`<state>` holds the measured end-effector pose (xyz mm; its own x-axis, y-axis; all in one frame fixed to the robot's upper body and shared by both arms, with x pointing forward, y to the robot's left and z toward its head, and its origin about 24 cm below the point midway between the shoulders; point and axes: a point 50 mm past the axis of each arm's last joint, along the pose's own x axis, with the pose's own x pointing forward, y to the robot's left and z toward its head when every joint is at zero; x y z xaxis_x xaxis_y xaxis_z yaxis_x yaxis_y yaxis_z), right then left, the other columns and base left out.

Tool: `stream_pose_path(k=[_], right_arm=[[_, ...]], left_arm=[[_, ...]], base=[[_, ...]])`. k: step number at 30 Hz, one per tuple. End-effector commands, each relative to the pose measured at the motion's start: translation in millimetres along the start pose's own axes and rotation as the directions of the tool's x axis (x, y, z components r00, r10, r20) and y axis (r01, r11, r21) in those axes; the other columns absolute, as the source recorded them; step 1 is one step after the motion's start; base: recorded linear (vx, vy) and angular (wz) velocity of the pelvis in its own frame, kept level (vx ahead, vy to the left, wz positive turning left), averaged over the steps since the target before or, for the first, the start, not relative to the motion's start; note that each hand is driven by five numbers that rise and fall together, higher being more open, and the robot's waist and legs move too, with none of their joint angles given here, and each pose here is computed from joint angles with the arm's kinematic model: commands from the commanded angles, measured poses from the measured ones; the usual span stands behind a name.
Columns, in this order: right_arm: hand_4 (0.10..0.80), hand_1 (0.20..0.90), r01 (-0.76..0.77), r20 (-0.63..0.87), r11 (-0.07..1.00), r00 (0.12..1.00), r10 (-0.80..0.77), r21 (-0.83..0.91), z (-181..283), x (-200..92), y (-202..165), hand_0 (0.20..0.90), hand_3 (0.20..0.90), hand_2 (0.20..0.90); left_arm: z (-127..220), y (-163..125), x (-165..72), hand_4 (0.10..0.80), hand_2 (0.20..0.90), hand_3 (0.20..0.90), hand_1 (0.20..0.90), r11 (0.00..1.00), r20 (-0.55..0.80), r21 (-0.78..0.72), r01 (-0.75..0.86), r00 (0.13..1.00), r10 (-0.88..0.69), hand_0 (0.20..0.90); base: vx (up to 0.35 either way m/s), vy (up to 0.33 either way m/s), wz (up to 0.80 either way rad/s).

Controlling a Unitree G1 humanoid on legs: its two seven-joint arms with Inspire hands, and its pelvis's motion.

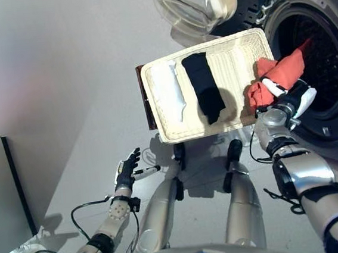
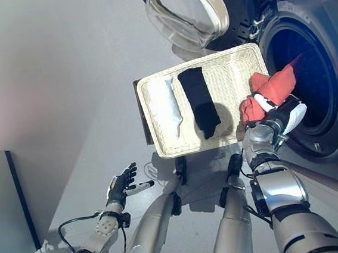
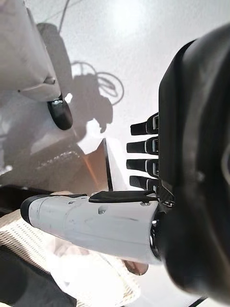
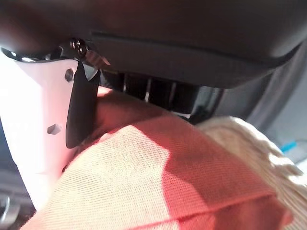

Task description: Pick up the clothes and place them into the washing machine

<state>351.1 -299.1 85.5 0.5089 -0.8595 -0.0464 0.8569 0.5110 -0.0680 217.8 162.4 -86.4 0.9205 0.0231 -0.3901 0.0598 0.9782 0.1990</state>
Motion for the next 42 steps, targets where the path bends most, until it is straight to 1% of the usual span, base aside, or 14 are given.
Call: stream_pose_path(k=[1, 8, 10, 11, 12, 14, 16, 20, 21, 22, 23, 29, 38, 42], right_arm=[[0.3, 0.2, 0.128, 0.19, 0.972, 0.968, -0.166, 0.197, 63, 21, -18, 0.2, 0.2, 0.2], [0.3, 0.2, 0.203, 0.2, 0.877, 0.928, -0.314, 0.435, 112, 33, -39, 0.2, 0.2, 0.2], [0.3, 0.2, 0.203, 0.204, 0.826, 0.913, -0.354, 0.525, 134, 37, -49, 0.2, 0.2, 0.2], [0.3, 0.2, 0.189, 0.221, 0.78, 0.896, -0.386, 0.596, 156, 40, -59, 0.2, 0.2, 0.2], [0.3, 0.2, 0.189, 0.222, 0.78, 0.895, -0.386, 0.597, 157, 40, -60, 0.2, 0.2, 0.2], [0.3, 0.2, 0.167, 0.231, 0.715, 0.876, -0.424, 0.679, 185, 42, -74, 0.2, 0.2, 0.2], [0.3, 0.2, 0.134, 0.272, 0.69, 0.853, -0.446, 0.711, 208, 41, -84, 0.2, 0.2, 0.2], [0.3, 0.2, 0.063, 0.397, 0.695, 0.783, -0.48, 0.716, 250, 31, -95, 0.2, 0.2, 0.2], [0.371, 0.299, 0.044, 0.415, 0.7, 0.778, -0.472, 0.713, 254, 30, -97, 0.299, 0.299, 0.299], [0.52, 0.507, 0.004, 0.428, 0.696, 0.786, -0.446, 0.718, 257, 30, -97, 0.507, 0.507, 0.507], [0.8, 0.9, -0.011, 0.433, 0.703, 0.795, -0.425, 0.711, 257, 32, -97, 0.9, 0.9, 0.9], [0.8, 0.9, -0.122, 0.368, 0.622, 0.886, -0.283, 0.773, 234, 35, -73, 0.9, 0.9, 0.9], [0.8, 0.9, -0.135, 0.319, 0.685, 0.936, -0.15, 0.716, 207, 39, -48, 0.9, 0.9, 0.9], [0.8, 0.9, -0.105, 0.273, 0.748, 0.956, -0.105, 0.655, 192, 43, -42, 0.9, 0.9, 0.9]], left_arm=[[-1, 10, -3, 0.8, 0.9, 0.9, 0.9, 0.998, 0.029, -0.01, -0.063, 0.998, 0.063, 0.9], [-9, 8, -9, 0.8, 0.9, 0.9, 0.9, 0.999, -0.005, -0.022, -0.044, 0.999, 0.044, 0.9], [-11, 7, -10, 0.8, 0.9, 0.9, 0.9, 0.999, -0.013, -0.023, -0.037, 0.999, 0.037, 0.9], [-11, 7, -10, 0.8, 0.9, 0.9, 0.9, 0.999, -0.01, -0.031, -0.03, 0.999, 0.03, 0.9], [-10, 7, -10, 0.8, 0.9, 0.9, 0.9, 0.999, -0.009, -0.032, -0.03, 1.0, 0.029, 0.9], [-8, 6, -11, 0.8, 0.9, 0.9, 0.9, 0.999, 0.003, -0.048, -0.018, 1.0, 0.018, 0.9], [-6, 5, -11, 0.8, 0.9, 0.9, 0.9, 0.999, 0.02, -0.044, 0.003, 1.0, -0.002, 0.9], [-3, 3, -13, 0.8, 0.9, 0.9, 0.9, 0.999, 0.038, -0.034, 0.022, 0.999, -0.02, 0.9], [-3, 1, -13, 0.8, 0.9, 0.9, 0.9, 0.999, 0.038, -0.035, 0.029, 0.999, -0.028, 0.9], [-3, 0, -13, 0.8, 0.9, 0.9, 0.9, 0.999, 0.038, -0.037, 0.034, 0.999, -0.032, 0.9], [-3, -1, -12, 0.8, 0.9, 0.9, 0.9, 0.999, 0.035, -0.034, 0.038, 0.999, -0.036, 0.9], [-10, -7, -12, 0.8, 0.9, 0.9, 0.9, 0.997, -0.015, -0.053, 0.053, 0.998, -0.054, 0.9], [-13, -11, -10, 0.8, 0.9, 0.9, 0.9, 0.996, -0.035, -0.034, 0.082, 0.996, -0.083, 0.9], [-12, -10, -9, 0.8, 0.9, 0.9, 0.9, 0.996, -0.038, -0.025, 0.085, 0.996, -0.086, 0.9]], base=[[0.001, -0.011, -0.07], [0.012, 0.015, -0.14], [0.012, 0.057, -0.16], [0.006, 0.047, -0.1], [0.004, 0.059, -0.1], [0.003, 0.055, -0.06], [0.008, 0.049, -0.01], [0.006, 0.04, -0.14], [0.006, 0.019, -0.05], [0.019, 0.012, -0.03], [0.028, 0.007, -0.07], [0.043, 0.007, -0.05], [0.003, 0.0, -0.01], [0.0, 0.0, 0.0]])
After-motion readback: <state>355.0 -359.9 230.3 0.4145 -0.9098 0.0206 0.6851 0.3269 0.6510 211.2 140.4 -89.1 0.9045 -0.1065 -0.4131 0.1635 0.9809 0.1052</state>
